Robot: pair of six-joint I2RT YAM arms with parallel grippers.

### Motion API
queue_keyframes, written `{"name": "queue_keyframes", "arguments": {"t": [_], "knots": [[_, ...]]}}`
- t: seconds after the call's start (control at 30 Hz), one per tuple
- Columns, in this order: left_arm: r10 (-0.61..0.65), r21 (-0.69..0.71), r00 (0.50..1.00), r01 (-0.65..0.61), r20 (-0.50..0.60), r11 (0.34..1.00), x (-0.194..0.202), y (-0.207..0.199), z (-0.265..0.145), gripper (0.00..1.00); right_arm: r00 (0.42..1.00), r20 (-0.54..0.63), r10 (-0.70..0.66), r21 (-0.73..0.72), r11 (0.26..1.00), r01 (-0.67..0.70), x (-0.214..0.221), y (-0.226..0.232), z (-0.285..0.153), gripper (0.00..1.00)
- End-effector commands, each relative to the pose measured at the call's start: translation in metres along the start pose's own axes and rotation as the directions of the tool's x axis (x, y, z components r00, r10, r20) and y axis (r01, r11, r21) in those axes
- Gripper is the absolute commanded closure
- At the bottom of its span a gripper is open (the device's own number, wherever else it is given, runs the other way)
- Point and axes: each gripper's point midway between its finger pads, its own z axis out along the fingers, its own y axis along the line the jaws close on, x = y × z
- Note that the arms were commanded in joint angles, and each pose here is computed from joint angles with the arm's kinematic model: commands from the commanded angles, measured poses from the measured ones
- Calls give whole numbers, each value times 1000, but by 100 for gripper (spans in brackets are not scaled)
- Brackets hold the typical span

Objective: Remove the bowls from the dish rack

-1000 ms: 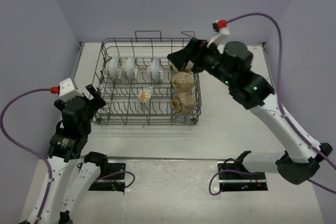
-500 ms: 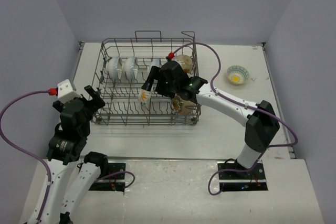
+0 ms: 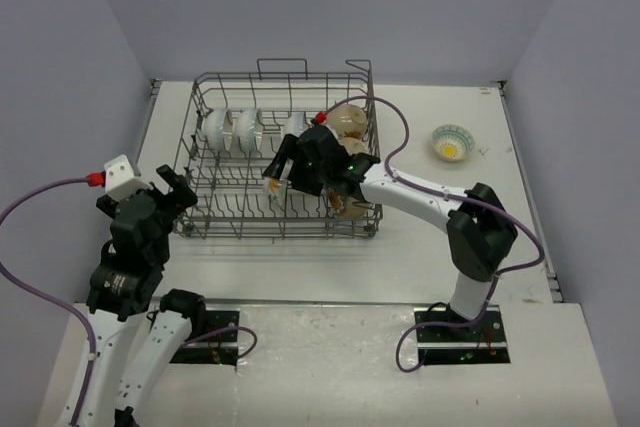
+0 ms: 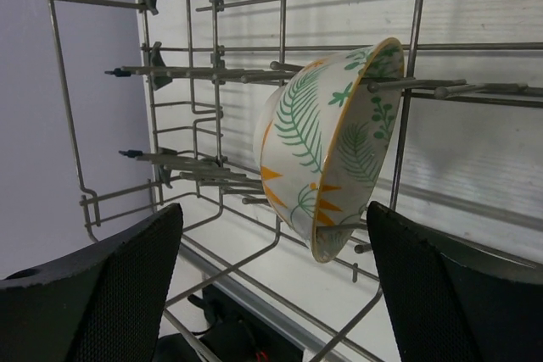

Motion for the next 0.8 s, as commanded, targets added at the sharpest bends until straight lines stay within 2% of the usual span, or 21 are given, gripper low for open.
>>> {"name": "queue_keyframes", "arguments": {"t": [0.0,0.13,0.3,0.53,0.77], "knots": [[-4,1,999,4,33,1000,-8,-1,0,0,999,-20,34,-75,997,-36,-1,18,6,12],[-6,2,999,6,37,1000,-8,0,-1,0,998,-51,39,-126,991,-45,2,17,15,20],[-5,3,999,5,35,1000,-8,-1,-1,0,993,-104,51,-157,985,-67,6,6,17,24],[-10,6,999,9,41,1000,-9,0,-2,0,985,-162,64,-315,942,-113,7,7,17,30],[-9,5,999,8,40,1000,-9,0,-2,0,983,-183,26,-333,939,-87,7,9,18,34]]}}
